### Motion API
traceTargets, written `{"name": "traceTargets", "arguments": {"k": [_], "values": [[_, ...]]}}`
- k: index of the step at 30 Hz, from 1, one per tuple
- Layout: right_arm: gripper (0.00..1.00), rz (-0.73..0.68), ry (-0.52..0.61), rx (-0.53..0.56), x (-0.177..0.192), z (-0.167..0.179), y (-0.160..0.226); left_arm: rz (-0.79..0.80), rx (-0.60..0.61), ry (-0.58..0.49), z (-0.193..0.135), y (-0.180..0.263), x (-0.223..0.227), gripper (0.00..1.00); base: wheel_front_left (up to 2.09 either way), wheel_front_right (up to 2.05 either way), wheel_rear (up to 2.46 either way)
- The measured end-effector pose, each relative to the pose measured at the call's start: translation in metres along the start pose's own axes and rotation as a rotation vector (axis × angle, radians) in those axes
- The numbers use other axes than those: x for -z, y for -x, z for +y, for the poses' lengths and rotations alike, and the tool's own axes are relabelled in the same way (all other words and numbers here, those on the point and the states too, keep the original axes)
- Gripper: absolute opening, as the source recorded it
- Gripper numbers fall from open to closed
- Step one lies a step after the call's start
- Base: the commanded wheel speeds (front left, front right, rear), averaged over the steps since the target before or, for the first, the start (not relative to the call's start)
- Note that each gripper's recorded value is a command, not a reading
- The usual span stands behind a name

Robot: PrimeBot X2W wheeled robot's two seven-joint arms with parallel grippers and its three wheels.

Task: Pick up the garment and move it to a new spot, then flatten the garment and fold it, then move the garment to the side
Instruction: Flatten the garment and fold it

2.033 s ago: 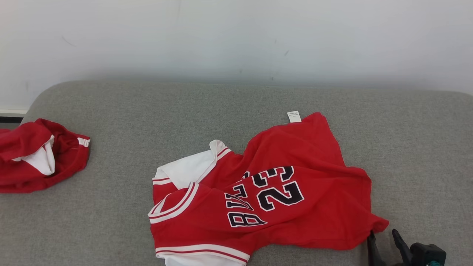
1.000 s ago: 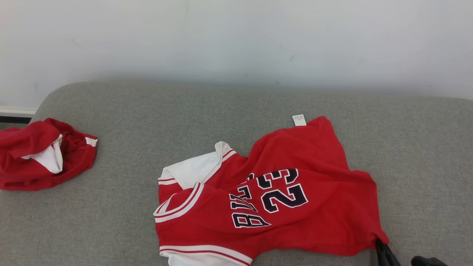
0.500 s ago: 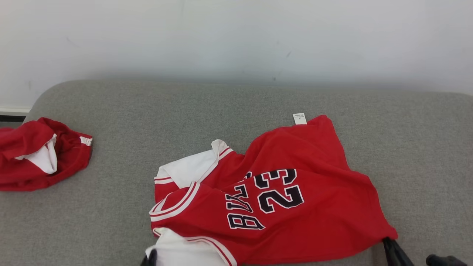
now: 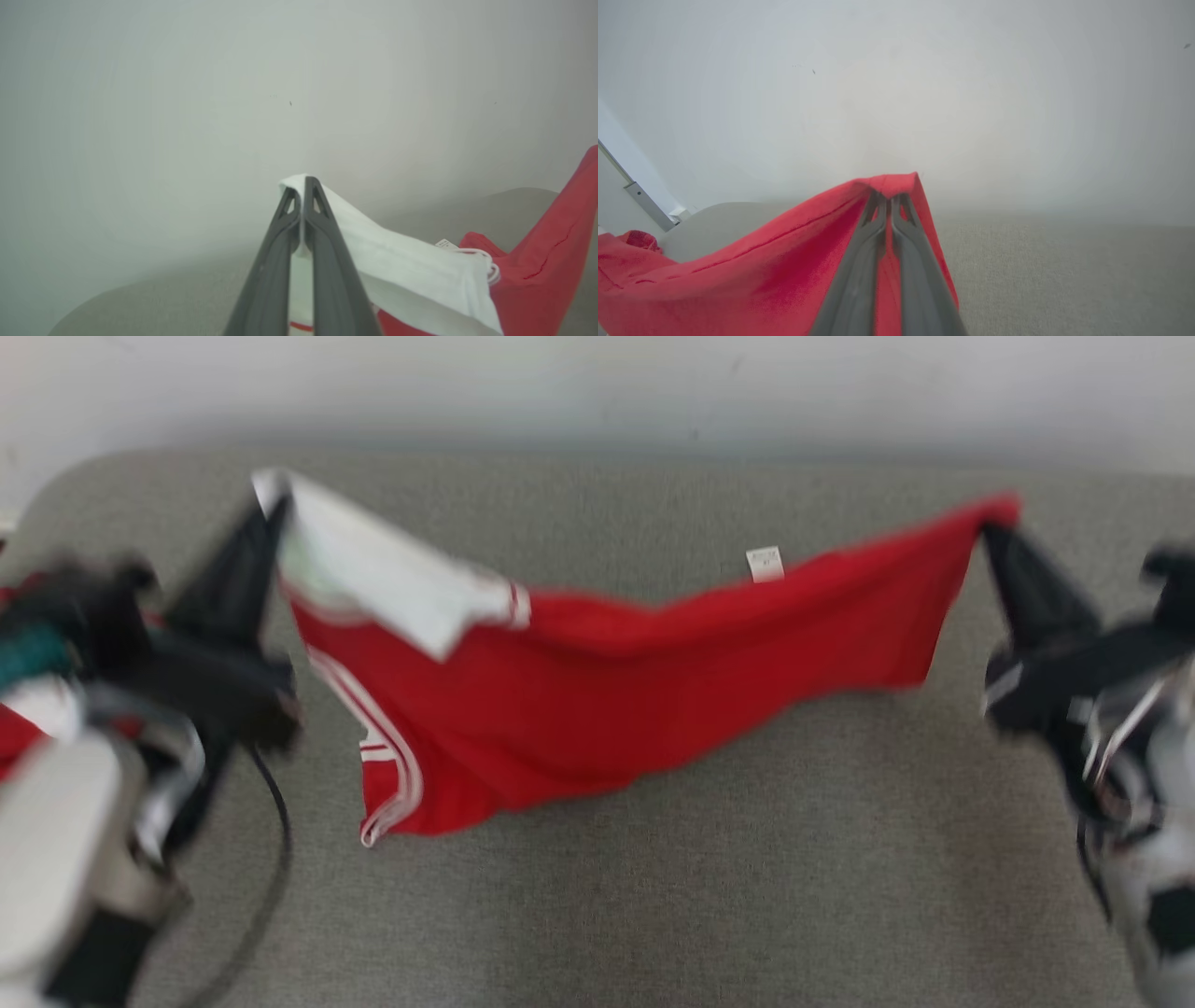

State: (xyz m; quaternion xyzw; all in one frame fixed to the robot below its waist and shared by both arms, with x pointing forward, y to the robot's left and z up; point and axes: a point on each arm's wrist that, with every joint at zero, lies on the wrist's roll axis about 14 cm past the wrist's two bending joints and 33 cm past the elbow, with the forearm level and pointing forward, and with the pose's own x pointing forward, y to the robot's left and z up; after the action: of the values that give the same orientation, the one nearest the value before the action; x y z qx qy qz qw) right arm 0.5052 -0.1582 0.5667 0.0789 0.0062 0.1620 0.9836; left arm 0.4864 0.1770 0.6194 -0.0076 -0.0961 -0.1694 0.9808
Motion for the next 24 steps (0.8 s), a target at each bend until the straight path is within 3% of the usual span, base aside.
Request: {"name": "traceTargets", "arguments": {"k": [15, 24], "values": [[0.0, -0.226, -0.115, -0.018, -0.142, -0.02, -0.171, -0.158, -0.002, -0.136, 0.054, -0.183, -0.117, 0.0, 0.0, 0.0, 0.0], [0.0, -0.322, -0.068, 0.09, -0.177, -0.059, -0.204, -0.277, 0.024, -0.15, 0.039, -0.249, -0.153, 0.0, 0.0, 0.0, 0.0]]}}
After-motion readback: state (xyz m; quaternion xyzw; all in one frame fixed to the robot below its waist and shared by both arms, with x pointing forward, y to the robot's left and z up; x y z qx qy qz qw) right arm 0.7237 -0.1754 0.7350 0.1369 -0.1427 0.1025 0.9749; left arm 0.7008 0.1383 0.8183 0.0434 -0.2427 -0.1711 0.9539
